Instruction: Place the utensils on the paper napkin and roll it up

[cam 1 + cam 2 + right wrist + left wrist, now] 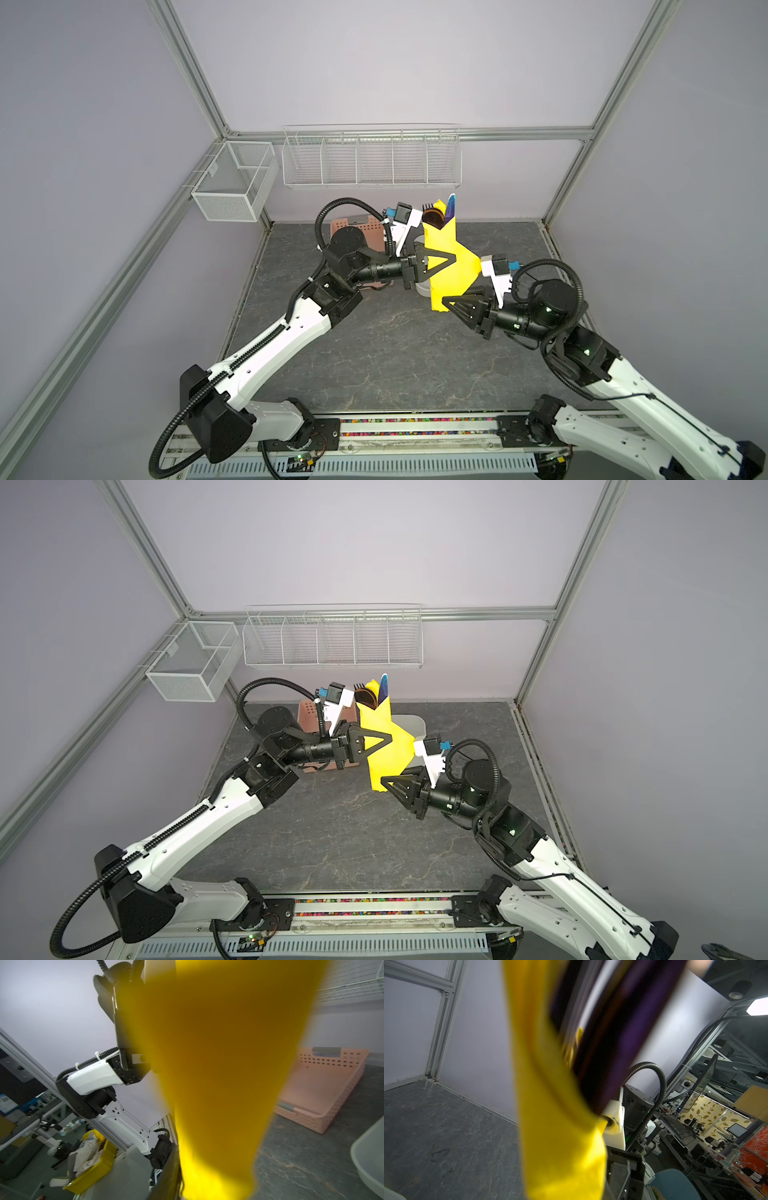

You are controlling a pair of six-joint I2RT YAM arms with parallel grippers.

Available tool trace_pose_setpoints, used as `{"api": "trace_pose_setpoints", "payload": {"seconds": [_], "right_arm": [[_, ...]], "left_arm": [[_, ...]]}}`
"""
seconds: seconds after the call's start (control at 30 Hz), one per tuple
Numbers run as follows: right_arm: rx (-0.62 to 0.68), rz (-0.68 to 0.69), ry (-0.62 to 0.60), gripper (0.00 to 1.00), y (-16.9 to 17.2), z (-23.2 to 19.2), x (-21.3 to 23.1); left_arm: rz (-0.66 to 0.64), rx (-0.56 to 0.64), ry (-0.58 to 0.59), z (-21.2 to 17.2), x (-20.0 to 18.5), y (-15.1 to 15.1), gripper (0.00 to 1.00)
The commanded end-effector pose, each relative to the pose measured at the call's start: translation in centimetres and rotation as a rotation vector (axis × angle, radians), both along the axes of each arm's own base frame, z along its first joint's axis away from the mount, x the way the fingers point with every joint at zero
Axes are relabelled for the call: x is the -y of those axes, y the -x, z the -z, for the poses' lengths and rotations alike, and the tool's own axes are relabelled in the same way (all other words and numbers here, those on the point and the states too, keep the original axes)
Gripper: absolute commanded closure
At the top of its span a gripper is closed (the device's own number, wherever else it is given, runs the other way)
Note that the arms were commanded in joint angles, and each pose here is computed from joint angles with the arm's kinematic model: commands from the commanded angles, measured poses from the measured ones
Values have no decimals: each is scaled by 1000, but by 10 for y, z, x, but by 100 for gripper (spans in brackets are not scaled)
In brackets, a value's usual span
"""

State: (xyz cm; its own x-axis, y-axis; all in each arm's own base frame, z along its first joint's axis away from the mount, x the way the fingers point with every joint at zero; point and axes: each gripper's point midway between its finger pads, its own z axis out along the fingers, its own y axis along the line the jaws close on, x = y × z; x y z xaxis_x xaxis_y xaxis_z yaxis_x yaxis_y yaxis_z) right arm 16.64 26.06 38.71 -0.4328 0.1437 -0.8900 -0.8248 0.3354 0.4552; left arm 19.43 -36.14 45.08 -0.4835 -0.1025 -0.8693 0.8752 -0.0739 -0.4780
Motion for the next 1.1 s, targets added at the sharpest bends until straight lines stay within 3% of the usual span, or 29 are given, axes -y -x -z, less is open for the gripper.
{"api": "trace_pose_setpoints", "payload": {"seconds": [0.0, 0.13, 0.3, 0.43, 0.73, 0.9, 1.07], "right_arm": [[42, 74, -9, 63, -4, -22, 15], [45, 74, -27, 57, -7, -39, 19], [52, 90, -34, 57, -11, -51, 23], [49, 117, -26, 63, -17, -52, 26], [32, 207, 0, 88, -29, -48, 38], [25, 234, 2, 94, -32, -47, 44], [8, 266, 15, 94, -35, -42, 49]], "left_arm": [[-21, 46, 14, -6, -8, 3, 100], [-23, 44, 1, -2, -8, 4, 100], [-17, 43, 0, -2, -8, 5, 100], [-13, 43, 5, -4, -8, 6, 100], [27, 45, 28, -8, -9, 12, 100], [45, 37, 37, -9, -7, 13, 100], [60, 39, 43, -8, -7, 15, 100]]}}
